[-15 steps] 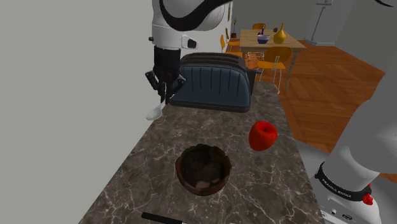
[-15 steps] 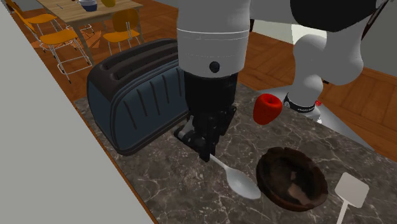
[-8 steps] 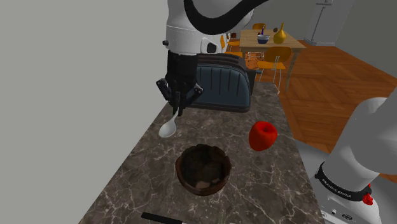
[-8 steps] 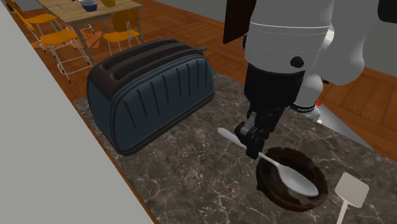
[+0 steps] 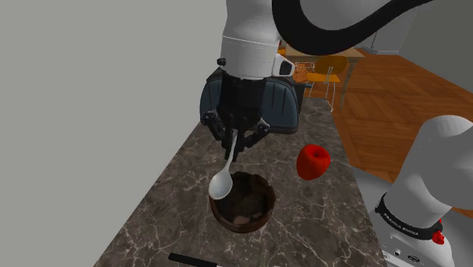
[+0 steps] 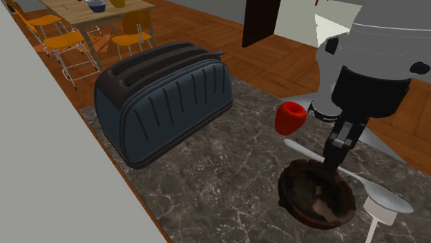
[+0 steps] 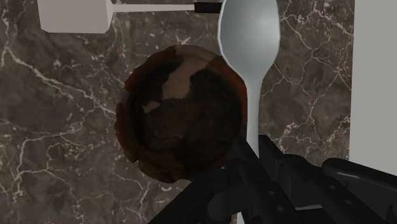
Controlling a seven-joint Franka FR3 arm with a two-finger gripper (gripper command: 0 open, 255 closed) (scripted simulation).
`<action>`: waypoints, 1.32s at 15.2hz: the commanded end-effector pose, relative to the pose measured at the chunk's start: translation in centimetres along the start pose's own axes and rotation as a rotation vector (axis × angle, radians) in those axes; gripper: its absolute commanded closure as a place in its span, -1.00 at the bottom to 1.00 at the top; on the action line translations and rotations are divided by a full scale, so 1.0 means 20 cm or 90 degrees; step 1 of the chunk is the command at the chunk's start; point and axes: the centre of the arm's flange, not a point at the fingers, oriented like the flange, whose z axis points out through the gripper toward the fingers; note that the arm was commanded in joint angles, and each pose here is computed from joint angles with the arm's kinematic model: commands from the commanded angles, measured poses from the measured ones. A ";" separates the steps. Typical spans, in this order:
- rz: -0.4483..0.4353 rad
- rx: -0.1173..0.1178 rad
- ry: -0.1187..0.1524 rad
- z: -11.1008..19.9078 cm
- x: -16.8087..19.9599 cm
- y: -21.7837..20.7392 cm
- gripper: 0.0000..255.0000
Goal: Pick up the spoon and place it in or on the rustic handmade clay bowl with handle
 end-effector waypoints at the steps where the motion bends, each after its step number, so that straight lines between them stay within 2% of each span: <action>1: 0.001 0.000 0.000 0.04 -0.01 0.03 1.00; 14: 0.001 0.000 0.000 0.38 0.04 0.08 1.00; 20: 0.001 0.000 0.000 0.38 0.04 0.08 1.00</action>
